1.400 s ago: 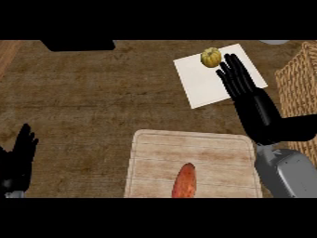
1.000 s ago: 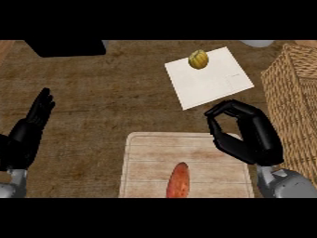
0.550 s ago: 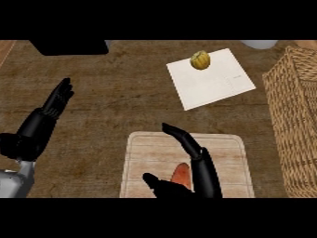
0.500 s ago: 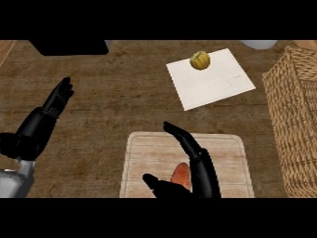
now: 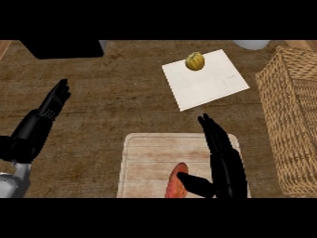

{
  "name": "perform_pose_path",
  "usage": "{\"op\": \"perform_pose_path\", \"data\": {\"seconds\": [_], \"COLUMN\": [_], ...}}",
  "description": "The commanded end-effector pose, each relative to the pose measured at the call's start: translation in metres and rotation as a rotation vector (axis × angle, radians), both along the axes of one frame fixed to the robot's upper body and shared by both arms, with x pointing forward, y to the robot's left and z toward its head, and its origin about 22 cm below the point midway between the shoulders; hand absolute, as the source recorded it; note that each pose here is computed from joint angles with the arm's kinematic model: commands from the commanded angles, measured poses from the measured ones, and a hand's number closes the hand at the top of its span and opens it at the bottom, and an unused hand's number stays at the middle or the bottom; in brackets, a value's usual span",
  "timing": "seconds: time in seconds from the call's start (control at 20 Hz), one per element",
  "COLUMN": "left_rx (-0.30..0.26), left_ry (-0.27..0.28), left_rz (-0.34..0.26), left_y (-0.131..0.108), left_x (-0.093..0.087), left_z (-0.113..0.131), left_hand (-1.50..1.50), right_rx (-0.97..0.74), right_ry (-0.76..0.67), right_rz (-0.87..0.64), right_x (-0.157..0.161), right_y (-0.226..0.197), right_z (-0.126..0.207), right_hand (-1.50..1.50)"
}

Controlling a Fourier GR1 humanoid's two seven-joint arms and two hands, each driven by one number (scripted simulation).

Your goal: Pick the sweet potato from the cutting board and place it in the basket

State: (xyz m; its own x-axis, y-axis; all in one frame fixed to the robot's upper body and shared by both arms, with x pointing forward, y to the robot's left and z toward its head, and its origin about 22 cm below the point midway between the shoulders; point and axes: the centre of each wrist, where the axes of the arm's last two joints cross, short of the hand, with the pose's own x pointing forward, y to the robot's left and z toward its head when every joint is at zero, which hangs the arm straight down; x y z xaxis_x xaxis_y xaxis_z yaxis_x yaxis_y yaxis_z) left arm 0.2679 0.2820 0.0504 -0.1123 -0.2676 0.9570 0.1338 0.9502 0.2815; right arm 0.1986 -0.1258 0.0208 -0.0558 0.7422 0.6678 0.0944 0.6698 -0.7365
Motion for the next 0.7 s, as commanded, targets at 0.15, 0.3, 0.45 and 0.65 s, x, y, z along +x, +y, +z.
{"op": "perform_pose_path", "data": {"seconds": [0.15, 0.3, 0.45, 0.65], "left_rx": [-0.002, -0.005, -0.017, -0.008], "left_ry": [-0.021, -0.012, -0.026, -0.023], "left_rz": [-0.005, -0.025, -0.041, -0.025], "left_y": [-0.004, -0.01, -0.019, -0.005], "left_x": [-0.001, 0.001, 0.009, 0.006], "left_z": [-0.002, 0.0, 0.011, -0.002], "left_hand": [0.0, 0.0, 0.0, 0.0], "right_rx": [-0.229, -0.249, -0.24, -0.239], "right_ry": [0.319, 0.407, 0.437, 0.453], "right_rz": [0.033, 0.063, 0.077, 0.02], "right_x": [-0.022, -0.039, -0.059, -0.087], "right_y": [0.009, 0.017, 0.018, 0.003], "right_z": [0.042, 0.078, 0.119, 0.151], "right_hand": [-1.5, -1.5, -1.5, -1.5]}}
